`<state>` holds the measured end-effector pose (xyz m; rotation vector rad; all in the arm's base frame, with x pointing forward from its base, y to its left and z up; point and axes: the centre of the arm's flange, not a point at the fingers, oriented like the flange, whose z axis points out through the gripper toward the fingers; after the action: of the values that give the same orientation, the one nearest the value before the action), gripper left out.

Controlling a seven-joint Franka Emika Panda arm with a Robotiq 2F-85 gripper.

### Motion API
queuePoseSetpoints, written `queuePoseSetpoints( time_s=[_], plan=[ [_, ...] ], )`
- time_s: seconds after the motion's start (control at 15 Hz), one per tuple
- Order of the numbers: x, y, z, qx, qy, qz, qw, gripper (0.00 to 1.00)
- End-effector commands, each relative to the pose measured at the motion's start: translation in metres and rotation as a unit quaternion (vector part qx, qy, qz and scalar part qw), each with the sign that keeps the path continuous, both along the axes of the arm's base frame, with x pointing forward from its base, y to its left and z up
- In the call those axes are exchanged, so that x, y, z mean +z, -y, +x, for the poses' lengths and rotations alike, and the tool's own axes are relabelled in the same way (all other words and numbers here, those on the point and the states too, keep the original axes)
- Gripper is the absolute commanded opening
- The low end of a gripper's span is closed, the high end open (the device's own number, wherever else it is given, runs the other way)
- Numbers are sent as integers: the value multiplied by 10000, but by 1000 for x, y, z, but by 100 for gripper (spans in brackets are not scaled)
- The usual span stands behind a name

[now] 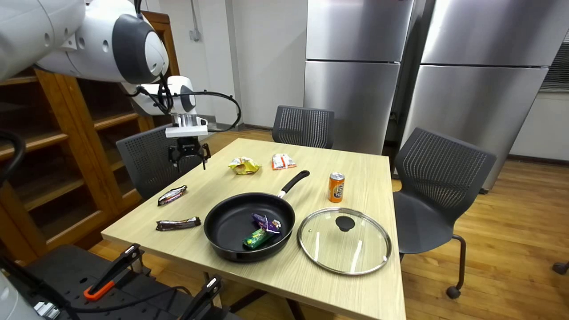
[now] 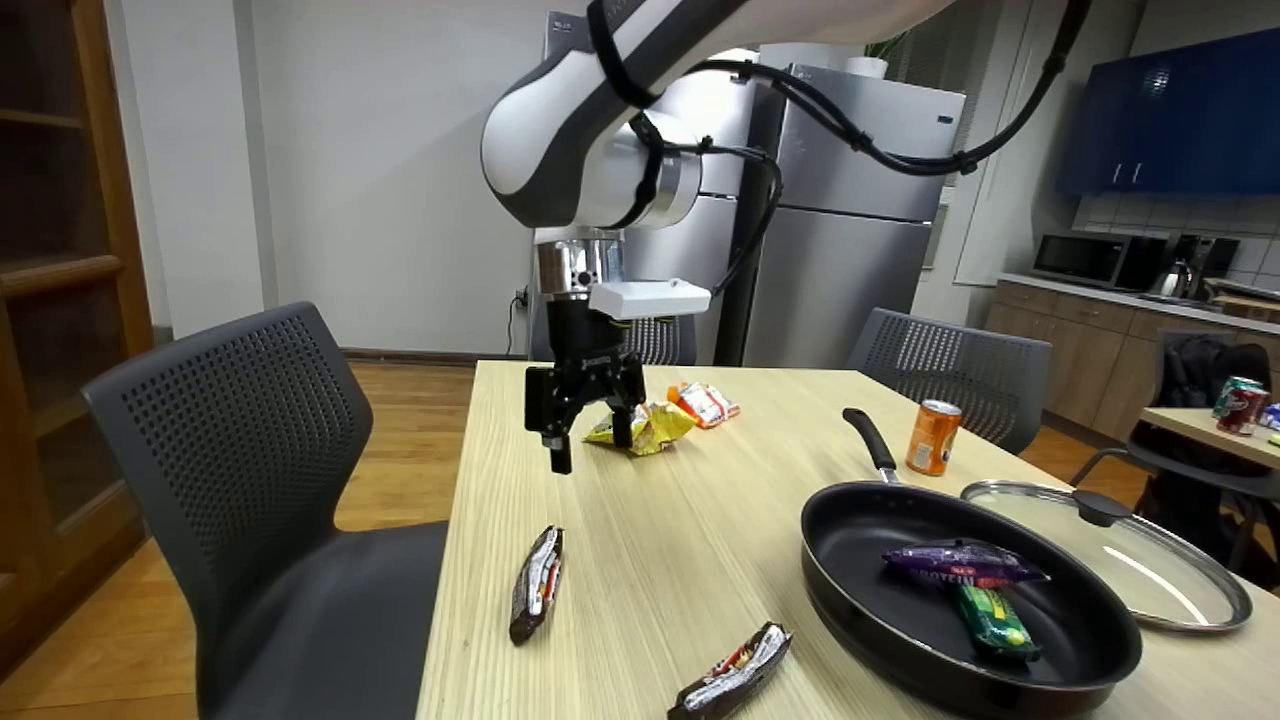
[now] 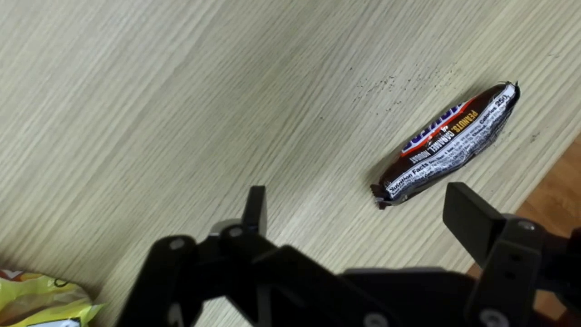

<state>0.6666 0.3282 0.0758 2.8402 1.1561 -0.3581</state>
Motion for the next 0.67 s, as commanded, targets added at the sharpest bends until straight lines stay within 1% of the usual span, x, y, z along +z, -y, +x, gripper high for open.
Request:
queuePoseSetpoints(
  time_s=[0.0, 0.27, 0.6],
  plan=[
    [-3, -3, -4, -624, 93, 225, 9978, 100],
    [-13, -12, -17, -1328, 199, 374, 9902, 100],
    [-36, -24, -40, -2234, 336, 559, 9726, 100]
  ],
)
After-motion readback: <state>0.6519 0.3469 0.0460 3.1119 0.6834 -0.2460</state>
